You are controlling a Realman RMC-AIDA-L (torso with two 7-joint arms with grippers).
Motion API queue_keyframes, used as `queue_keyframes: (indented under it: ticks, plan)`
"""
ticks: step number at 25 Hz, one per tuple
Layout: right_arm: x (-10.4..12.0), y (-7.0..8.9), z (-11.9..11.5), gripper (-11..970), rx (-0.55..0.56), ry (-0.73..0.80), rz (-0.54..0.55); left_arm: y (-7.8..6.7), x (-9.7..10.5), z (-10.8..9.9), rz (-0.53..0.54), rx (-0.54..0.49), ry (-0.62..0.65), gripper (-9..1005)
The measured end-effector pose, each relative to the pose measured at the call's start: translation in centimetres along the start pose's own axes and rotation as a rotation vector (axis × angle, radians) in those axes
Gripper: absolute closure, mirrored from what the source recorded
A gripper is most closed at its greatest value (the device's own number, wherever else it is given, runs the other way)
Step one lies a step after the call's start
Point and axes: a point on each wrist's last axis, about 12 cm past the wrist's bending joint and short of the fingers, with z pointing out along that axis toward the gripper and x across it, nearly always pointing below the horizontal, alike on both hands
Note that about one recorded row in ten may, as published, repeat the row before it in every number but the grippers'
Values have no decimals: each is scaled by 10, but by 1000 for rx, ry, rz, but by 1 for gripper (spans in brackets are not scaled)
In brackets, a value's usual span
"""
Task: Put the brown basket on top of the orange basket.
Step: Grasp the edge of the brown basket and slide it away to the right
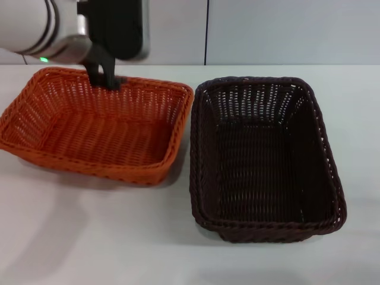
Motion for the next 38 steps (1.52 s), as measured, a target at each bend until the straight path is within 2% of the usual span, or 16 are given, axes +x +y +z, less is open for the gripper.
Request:
queue_keyframes:
  ticks: [1,5,6,7,11,14,15,17,18,20,21,23,25,28,33,38]
  plan:
    - [0,0,0,136,1,0,0,8,7,-14,-47,-134,-33,316]
    - [0,-1,0,135,4,0,-2,16,22,-32,-168,-372,-95,266]
    - [0,-1,0,135,4,1,-2,13,37,-43,-291,-560,-160,254]
    - [0,-1,0,135,4,2,-1,8,43,-45,-341,-625,-185,254]
    - [0,0,1,135,2,0,2,-30,75,-51,-635,-928,-387,252]
    - [-2,4,5,135,-8,-14,9,-79,111,-53,-965,-1141,-614,251]
    - [-3,6,8,135,-13,-20,12,-79,111,-53,-965,-1141,-614,250]
    - [-5,9,12,136,-22,-31,17,-111,130,-49,-1126,-1220,-707,249]
    - [-6,10,14,136,-26,-36,18,-111,130,-49,-1126,-1220,-707,249]
    - [-8,14,18,136,-34,-45,25,-136,143,-41,-1232,-1254,-767,248]
    - [-8,16,19,136,-38,-49,29,-158,153,-33,-1301,-1272,-803,248]
    - [-10,19,22,135,-43,-56,40,-170,158,-29,-1328,-1282,-826,247]
    - [-13,23,23,135,-48,-67,57,-210,175,-6,-1334,-1263,-778,247]
    - [-23,33,23,135,-87,-126,99,-241,190,10,-1351,-1220,-645,248]
    - [-49,62,35,136,-253,-230,170,-275,203,19,-1378,-1150,-469,251]
    - [-79,90,80,136,-455,-95,211,-290,209,14,-1391,-1157,-412,253]
